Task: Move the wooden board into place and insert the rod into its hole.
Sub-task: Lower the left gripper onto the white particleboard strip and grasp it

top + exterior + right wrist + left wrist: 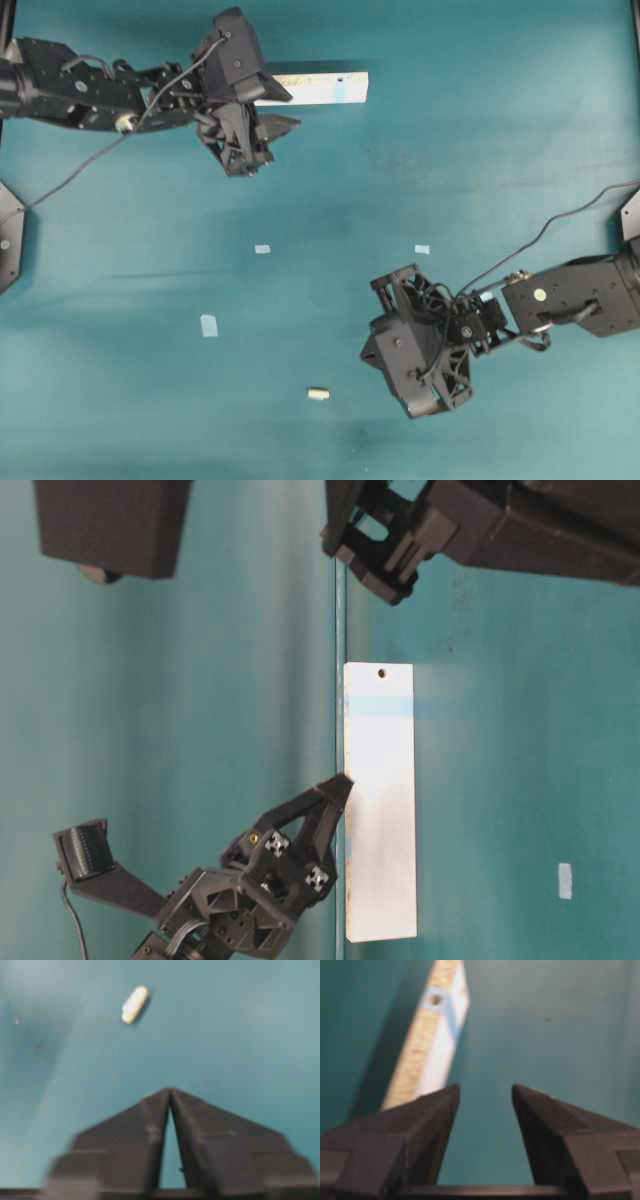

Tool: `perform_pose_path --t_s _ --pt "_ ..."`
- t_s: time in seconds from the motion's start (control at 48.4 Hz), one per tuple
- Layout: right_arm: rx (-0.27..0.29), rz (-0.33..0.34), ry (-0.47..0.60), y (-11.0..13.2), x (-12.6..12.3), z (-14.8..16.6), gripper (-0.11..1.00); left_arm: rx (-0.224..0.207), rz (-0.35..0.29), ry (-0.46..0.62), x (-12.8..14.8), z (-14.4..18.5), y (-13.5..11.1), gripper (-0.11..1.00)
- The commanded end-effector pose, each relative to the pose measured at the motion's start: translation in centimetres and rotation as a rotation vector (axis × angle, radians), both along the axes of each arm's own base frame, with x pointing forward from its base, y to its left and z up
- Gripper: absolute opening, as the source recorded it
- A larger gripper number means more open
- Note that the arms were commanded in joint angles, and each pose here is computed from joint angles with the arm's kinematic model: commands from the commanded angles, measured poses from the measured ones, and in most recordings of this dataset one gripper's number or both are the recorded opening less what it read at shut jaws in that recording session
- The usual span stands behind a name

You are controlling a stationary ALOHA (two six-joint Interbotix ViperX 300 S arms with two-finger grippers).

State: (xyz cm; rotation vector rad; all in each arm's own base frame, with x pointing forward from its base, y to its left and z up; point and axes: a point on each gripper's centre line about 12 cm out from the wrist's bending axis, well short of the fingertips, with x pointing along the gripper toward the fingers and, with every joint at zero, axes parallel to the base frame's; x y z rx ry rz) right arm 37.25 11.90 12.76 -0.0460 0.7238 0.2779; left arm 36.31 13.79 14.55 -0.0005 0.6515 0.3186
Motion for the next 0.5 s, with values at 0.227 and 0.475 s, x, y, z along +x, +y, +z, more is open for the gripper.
perform_pose_path --t_s 0.227,0.475 --pt "0.008 0.000 -0.020 0.1 0.1 1.2 0.95 0.157 -0.045 0.005 0.1 2.5 2.6 0.78" --pt "0.008 0.001 -0.020 0.2 0.1 1.2 0.95 0.149 -0.017 0.027 -0.2 1.7 3.8 0.87"
